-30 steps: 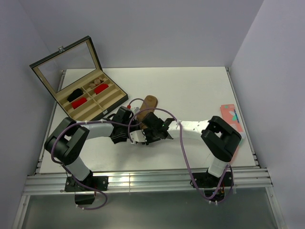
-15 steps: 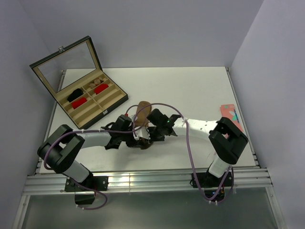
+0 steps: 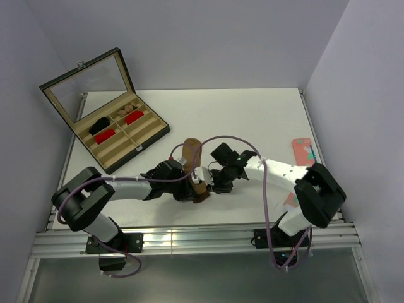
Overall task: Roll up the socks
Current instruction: Roll the sock at the center of the board.
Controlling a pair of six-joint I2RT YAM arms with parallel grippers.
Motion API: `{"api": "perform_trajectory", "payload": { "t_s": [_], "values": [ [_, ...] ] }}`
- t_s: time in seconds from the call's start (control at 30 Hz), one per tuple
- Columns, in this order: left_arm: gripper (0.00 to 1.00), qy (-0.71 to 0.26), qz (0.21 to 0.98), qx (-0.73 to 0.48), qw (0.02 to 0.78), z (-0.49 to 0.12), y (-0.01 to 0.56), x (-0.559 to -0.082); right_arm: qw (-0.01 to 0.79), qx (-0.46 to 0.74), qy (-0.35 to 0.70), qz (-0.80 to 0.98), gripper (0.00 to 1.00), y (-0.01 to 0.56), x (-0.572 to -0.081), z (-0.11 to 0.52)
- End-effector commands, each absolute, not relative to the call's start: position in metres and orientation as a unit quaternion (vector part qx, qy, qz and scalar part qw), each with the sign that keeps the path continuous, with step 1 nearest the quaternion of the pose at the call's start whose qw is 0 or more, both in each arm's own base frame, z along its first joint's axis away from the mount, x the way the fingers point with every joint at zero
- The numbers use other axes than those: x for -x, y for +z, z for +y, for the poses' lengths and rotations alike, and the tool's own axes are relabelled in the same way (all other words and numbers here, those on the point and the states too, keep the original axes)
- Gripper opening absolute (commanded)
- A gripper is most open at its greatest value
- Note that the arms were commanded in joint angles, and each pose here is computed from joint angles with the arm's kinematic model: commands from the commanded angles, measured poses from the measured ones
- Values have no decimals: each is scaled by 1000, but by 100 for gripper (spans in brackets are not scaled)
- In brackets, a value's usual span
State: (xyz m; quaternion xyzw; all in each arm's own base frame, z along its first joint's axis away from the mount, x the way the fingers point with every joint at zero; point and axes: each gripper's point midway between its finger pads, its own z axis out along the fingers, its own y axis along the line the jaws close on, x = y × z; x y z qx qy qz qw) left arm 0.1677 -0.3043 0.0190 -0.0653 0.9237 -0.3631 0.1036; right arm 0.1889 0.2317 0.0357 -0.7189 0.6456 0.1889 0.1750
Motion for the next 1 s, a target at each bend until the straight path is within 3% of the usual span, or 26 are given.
{"api": "perform_trajectory", "payload": {
  "t_s": [0.0, 0.57, 0.97],
  "values": [
    [7, -317, 943, 66, 76, -296, -3, -159, 230, 729, 200, 613, 36, 60, -188, 238],
    [0, -322, 947, 15, 14, -298, 1, -156, 305, 784, 156, 518, 34, 66, -168, 256],
    [0, -320, 947, -4, -5, -296, 6, -157, 293, 820, 126, 475, 34, 48, -156, 273]
  ]
}}
